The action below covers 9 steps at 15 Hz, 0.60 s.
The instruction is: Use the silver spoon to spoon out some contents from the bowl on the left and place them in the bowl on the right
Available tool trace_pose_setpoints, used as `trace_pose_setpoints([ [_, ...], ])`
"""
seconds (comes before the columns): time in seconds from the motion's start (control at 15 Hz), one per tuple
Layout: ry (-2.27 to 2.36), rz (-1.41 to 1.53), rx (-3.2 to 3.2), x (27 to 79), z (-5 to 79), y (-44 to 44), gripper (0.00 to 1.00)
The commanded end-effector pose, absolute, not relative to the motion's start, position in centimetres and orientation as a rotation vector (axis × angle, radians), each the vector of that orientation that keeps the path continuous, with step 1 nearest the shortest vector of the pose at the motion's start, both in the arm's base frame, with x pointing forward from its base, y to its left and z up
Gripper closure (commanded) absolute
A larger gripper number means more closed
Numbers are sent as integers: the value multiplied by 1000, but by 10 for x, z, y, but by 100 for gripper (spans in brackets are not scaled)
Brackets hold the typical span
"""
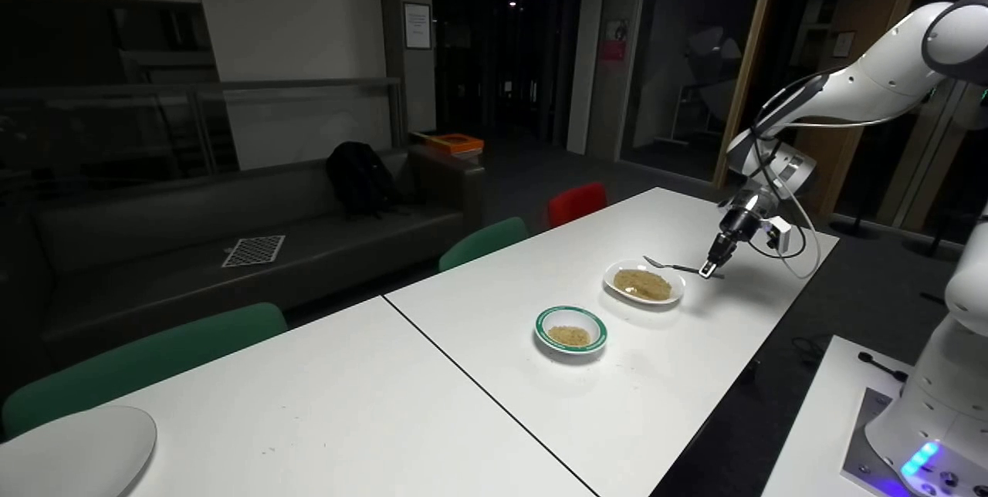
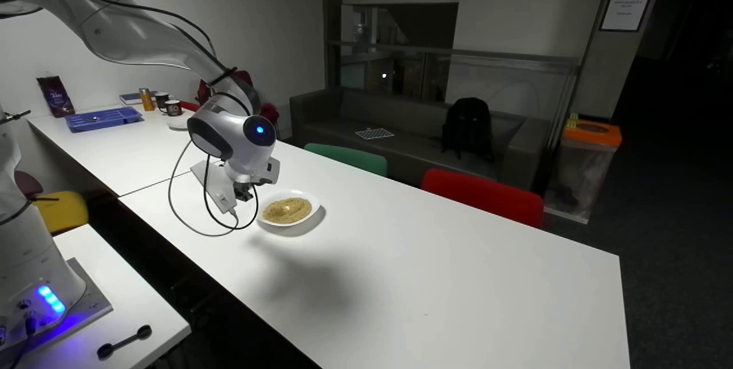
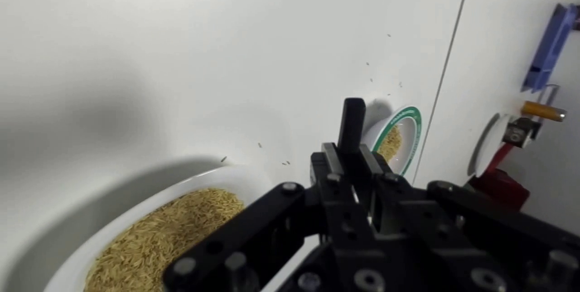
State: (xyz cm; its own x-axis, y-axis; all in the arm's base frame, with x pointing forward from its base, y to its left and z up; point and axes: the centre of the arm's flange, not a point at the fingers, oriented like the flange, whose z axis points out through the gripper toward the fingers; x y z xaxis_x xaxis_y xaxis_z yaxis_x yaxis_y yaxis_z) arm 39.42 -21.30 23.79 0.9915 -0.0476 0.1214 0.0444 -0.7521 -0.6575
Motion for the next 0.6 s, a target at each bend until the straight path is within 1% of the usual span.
trace_pose_setpoints([
  [0.0,-28,-227,-2540,391,229,-193,97],
  [0.53,-76,-281,-2790,392,209,-176,97],
])
